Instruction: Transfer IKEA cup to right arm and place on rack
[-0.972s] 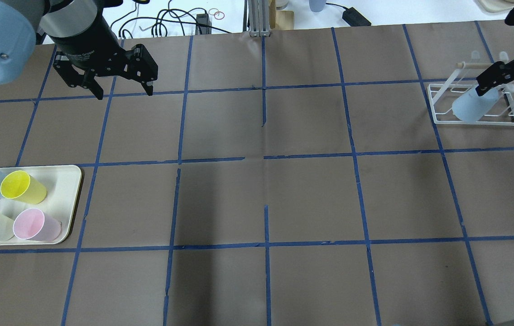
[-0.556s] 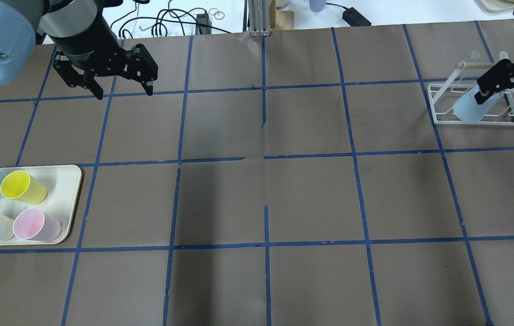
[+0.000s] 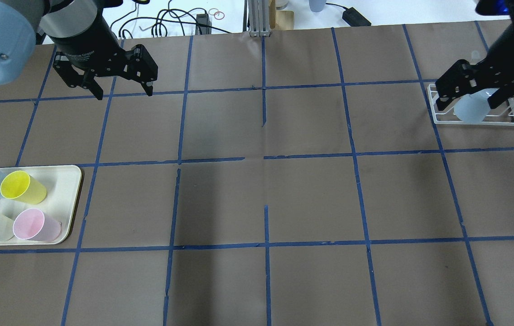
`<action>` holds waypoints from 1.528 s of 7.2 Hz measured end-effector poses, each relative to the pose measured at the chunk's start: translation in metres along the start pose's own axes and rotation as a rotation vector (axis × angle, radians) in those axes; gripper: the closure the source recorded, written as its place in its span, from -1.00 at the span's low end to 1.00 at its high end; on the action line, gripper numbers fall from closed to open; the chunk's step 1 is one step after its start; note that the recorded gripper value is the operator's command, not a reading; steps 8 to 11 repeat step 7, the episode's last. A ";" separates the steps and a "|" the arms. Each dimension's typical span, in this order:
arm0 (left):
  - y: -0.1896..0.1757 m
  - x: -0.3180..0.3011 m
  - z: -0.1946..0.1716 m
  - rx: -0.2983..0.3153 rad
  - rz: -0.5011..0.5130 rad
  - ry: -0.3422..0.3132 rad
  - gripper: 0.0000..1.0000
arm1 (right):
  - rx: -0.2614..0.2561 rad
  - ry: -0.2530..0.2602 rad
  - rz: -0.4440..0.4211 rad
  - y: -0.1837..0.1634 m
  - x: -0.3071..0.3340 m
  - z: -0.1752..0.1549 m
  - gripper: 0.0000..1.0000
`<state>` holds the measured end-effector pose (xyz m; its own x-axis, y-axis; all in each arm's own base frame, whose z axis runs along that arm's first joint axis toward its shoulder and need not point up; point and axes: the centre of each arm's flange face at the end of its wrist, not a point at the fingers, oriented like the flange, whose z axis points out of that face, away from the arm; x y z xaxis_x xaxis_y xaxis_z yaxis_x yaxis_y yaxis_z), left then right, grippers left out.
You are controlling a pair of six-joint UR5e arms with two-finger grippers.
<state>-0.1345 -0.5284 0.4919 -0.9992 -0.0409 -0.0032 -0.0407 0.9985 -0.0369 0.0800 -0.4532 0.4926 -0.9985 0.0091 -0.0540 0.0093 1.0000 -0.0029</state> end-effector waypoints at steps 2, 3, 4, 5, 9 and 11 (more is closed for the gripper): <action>0.000 0.000 0.000 0.001 0.000 0.001 -1.00 | -0.017 0.009 0.011 0.014 -0.048 0.005 -1.00; 0.000 0.000 0.000 0.001 0.000 0.001 -1.00 | -0.019 0.012 0.011 0.017 -0.055 0.005 -1.00; 0.000 0.000 0.000 0.001 0.000 0.001 -1.00 | -0.019 0.015 0.015 0.016 -0.055 0.004 -1.00; 0.000 0.000 0.000 0.001 0.000 0.002 -1.00 | -0.016 0.017 0.017 0.015 -0.052 0.003 -1.00; 0.000 0.000 0.000 0.001 0.000 0.002 -1.00 | -0.014 0.018 0.021 0.011 -0.042 0.002 -1.00; 0.000 0.000 0.000 0.001 0.000 0.002 -1.00 | -0.014 0.018 0.021 0.011 -0.042 0.002 -1.00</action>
